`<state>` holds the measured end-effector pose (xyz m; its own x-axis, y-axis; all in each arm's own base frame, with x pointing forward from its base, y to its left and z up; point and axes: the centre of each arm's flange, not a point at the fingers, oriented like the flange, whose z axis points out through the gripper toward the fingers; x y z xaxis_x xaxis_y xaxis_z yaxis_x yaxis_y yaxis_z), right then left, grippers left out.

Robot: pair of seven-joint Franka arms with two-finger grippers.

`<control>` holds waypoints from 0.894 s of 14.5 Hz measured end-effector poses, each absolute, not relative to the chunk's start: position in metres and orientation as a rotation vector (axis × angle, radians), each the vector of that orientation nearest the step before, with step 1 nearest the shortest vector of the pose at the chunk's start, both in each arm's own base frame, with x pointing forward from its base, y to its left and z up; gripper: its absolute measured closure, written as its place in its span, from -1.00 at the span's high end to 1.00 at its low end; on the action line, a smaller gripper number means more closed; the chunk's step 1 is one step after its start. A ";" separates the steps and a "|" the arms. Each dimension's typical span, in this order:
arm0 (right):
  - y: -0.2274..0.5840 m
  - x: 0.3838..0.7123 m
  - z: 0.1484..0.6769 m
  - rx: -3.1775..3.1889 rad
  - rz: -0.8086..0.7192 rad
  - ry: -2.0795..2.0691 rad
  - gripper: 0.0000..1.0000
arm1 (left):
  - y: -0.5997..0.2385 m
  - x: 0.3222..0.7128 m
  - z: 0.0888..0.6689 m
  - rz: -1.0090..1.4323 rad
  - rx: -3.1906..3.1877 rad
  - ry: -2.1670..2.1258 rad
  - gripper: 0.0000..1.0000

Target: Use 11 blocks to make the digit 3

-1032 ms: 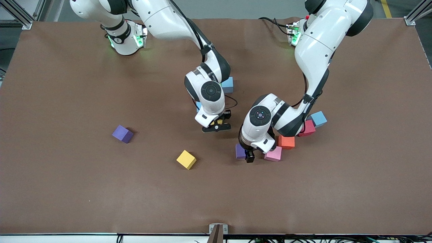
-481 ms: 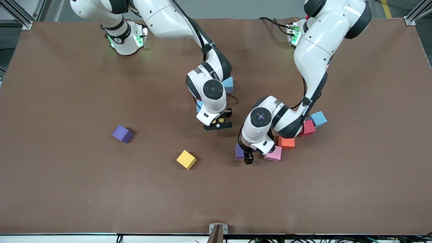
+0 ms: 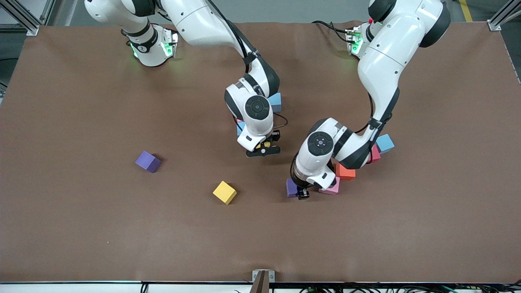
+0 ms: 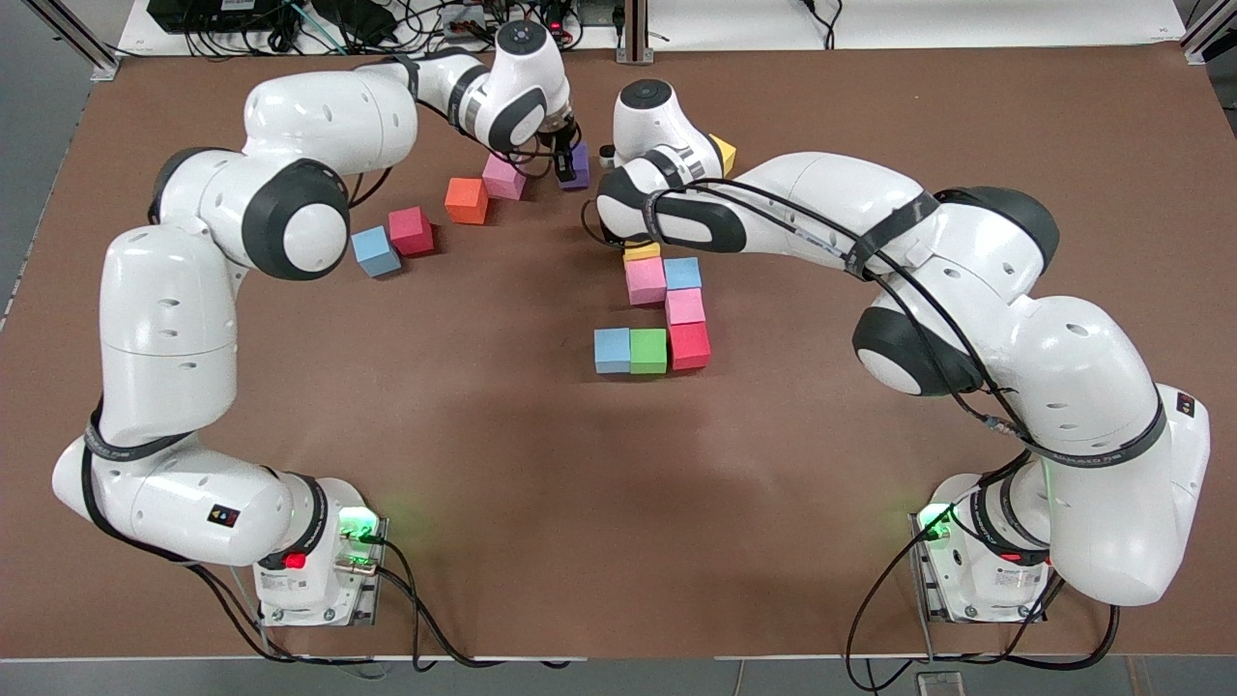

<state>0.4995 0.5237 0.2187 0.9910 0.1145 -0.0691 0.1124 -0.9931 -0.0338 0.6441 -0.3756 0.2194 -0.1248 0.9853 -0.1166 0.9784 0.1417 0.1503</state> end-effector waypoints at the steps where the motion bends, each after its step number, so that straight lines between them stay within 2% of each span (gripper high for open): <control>1: 0.524 0.499 0.218 -3.106 0.112 -0.178 0.22 | -0.371 0.648 0.227 0.061 1.934 2.224 0.22; 5: 0.522 0.497 0.216 -3.109 0.121 -0.177 0.22 | -0.370 0.644 0.252 0.077 1.937 2.214 0.22; 13: 0.519 0.499 0.216 -3.113 0.115 -0.171 0.22 | -0.380 0.624 0.251 0.053 2.014 2.251 0.22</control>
